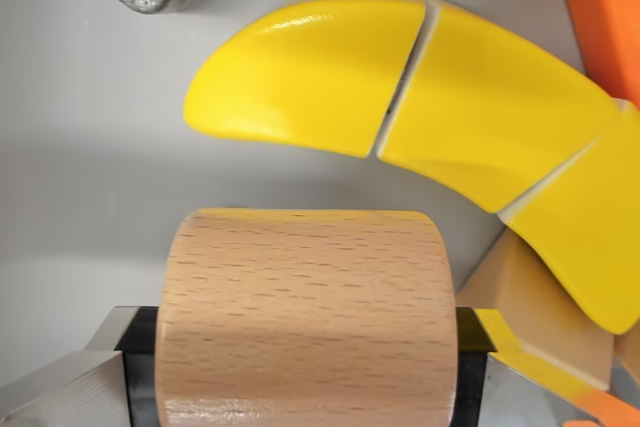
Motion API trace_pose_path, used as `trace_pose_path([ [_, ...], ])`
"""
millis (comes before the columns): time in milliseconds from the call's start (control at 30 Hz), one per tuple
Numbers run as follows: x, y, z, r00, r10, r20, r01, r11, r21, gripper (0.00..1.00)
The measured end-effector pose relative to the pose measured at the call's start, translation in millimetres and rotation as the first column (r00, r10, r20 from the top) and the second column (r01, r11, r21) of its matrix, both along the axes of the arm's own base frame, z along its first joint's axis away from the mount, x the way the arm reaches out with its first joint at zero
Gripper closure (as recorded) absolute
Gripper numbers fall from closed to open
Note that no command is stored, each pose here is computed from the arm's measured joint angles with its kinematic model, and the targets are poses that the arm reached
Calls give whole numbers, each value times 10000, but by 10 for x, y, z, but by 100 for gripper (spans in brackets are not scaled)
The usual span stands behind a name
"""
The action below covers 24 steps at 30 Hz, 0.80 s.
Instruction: Pick an object from the bin
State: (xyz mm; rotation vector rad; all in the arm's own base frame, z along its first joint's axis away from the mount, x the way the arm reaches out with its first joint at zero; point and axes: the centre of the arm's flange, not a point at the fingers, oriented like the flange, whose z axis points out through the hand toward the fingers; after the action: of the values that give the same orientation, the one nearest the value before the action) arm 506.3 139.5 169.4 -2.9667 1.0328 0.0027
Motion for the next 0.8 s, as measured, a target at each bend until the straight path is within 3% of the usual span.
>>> trace_pose_path([
  [800, -5, -6, 950, 10000, -5, 32, 5, 10000, -7, 100],
])
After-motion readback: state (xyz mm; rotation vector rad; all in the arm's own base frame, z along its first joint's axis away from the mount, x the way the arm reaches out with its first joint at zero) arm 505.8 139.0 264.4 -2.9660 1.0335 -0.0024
